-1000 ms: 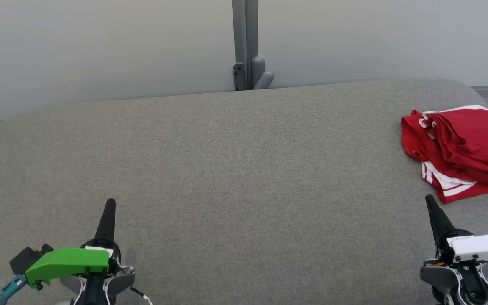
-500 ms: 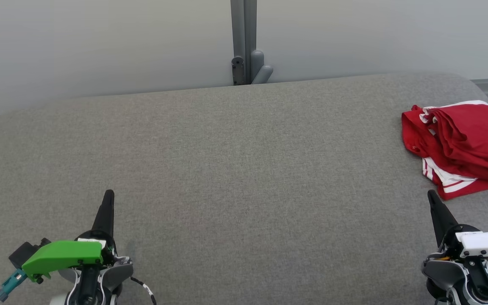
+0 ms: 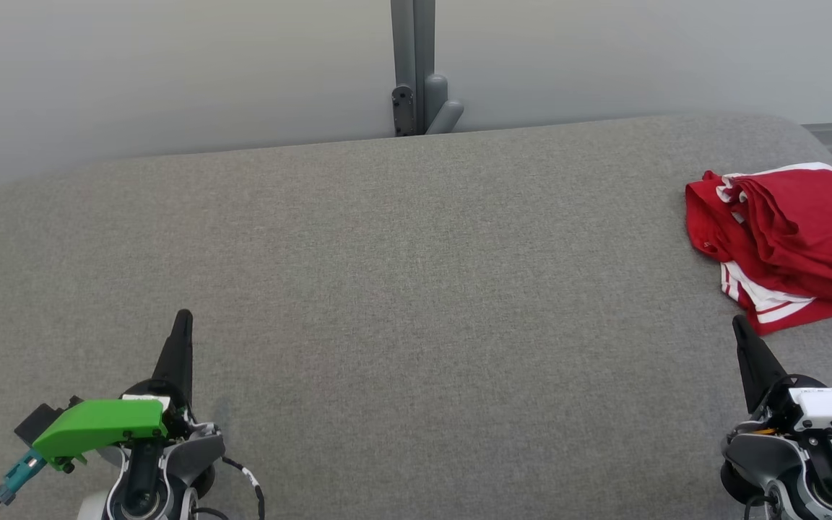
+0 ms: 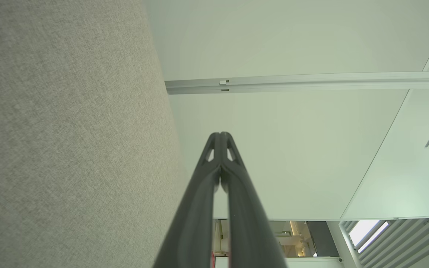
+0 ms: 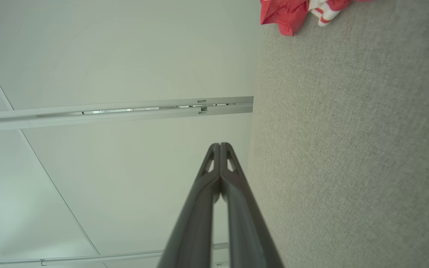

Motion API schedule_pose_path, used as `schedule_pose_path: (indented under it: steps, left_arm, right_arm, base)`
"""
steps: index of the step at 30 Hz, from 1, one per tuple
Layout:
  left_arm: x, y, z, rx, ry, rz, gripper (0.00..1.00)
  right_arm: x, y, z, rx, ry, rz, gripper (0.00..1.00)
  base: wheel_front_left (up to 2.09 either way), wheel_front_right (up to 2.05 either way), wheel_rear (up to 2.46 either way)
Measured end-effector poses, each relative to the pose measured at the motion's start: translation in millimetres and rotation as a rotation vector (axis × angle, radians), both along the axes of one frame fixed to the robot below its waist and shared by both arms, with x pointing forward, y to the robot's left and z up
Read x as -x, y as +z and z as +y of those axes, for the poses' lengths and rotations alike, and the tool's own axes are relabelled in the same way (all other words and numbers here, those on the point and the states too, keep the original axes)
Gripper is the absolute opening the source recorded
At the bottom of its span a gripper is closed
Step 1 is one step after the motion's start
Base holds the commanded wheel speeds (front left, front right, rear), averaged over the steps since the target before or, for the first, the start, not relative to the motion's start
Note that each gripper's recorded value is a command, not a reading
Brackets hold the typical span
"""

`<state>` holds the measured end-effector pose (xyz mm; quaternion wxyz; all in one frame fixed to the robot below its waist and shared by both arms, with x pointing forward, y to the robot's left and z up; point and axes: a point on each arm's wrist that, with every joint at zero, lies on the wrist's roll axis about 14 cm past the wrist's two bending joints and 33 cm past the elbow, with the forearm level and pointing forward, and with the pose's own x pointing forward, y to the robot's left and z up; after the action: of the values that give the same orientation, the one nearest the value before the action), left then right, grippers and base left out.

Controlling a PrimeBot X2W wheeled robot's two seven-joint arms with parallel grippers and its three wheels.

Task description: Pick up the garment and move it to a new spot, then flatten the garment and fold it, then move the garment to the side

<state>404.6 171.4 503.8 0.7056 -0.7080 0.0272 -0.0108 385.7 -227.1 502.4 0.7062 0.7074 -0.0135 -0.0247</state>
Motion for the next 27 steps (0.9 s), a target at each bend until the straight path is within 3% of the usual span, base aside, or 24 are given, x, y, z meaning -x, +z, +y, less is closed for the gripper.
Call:
schedule_pose_path:
  steps: [27]
  left_arm:
    - [-0.7,1.2,-0.2,0.000,-0.001,-0.004,0.00]
  right_arm:
    - [-0.5,0.8,0.0,-0.001,0.000,-0.002,0.00]
  base:
    - [0.00,0.00,0.00]
